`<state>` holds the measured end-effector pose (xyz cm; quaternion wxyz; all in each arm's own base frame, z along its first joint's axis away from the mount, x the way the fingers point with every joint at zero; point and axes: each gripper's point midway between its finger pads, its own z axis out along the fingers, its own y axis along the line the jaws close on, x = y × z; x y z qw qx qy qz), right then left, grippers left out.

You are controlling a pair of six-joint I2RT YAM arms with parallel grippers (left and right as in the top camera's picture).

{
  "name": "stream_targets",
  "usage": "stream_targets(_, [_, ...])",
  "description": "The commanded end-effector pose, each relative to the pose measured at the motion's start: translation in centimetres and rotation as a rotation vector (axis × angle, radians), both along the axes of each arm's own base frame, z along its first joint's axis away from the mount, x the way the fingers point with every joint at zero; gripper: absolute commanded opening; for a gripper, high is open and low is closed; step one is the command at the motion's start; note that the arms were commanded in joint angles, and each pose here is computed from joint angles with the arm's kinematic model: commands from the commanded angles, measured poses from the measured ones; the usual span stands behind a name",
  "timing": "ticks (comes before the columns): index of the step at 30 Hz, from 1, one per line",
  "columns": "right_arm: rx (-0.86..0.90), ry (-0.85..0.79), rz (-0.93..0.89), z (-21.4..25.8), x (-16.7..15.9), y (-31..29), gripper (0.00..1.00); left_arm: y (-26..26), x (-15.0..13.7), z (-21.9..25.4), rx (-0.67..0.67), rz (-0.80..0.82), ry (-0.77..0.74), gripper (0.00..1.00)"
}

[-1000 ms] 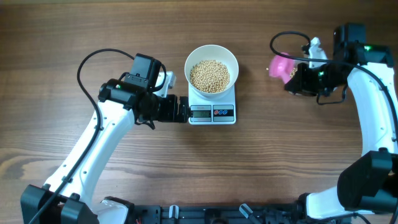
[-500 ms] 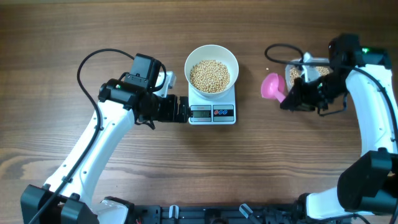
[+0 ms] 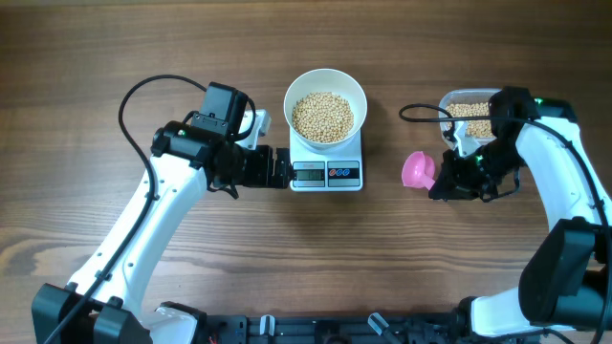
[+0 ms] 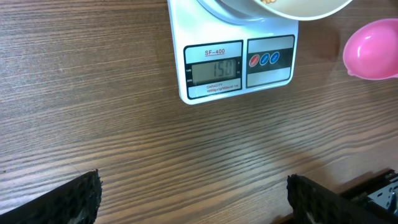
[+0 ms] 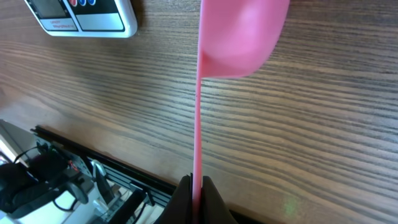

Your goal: Scoop item into bowl and weigh 150g on scale

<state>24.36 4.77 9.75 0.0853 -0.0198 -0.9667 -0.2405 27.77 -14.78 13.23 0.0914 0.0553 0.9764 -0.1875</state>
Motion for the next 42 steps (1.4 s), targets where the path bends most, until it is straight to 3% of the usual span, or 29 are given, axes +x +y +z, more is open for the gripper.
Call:
stream_targets(1, [-0.010,-0.006,-0.007,-0.3,-0.3,-0.1,0.04,0.0,0.0,-0.2,0.000,-0.017,-0.001,1.00])
stream_targets(5, [-0.017,0.004,-0.030,-0.7,-0.3,-0.2,0.04,0.0,0.0,-0.2,0.000,-0.017,-0.001,1.00])
stream_targets(9, [-0.030,-0.005,-0.035,-0.8,0.0,-0.3,0.18,0.0,0.0,-0.2,0.000,-0.017,-0.001,1.00])
stream_targets(13, [-0.075,0.008,-0.044,-1.1,-0.2,-1.0,0.20,0.0,0.0,-0.2,0.000,-0.017,-0.001,1.00])
stream_targets(17, [-0.082,0.010,-0.043,-1.2,-0.2,-1.1,0.37,0.0,0.0,-0.2,0.000,-0.017,-0.001,1.00])
stream_targets(19, [-0.082,0.010,-0.043,-1.2,-0.2,-1.1,0.38,0.0,0.0,-0.2,0.000,-0.017,-0.001,1.00])
stream_targets(23, [-0.081,0.018,-0.043,-1.1,-0.4,-1.1,0.55,0.0,0.0,-0.2,0.000,-0.017,-0.001,1.00])
stream_targets(32, [-0.044,-0.001,-0.071,-0.2,0.4,-0.5,0.58,0.0,0.0,-0.2,0.000,-0.017,-0.001,1.00])
stream_targets(39, [-0.041,-0.227,-0.074,5.1,3.8,-0.6,0.60,0.0,0.0,-0.2,0.000,-0.017,-0.001,1.00])
stream_targets(41, [-0.058,-0.361,-0.076,8.6,4.7,-0.8,0.68,0.0,0.0,-0.2,0.000,-0.017,-0.001,1.00])
stream_targets(42, [-0.070,-0.402,-0.077,9.6,4.7,-0.9,0.84,0.0,0.0,-0.2,0.000,-0.017,-0.001,1.00])
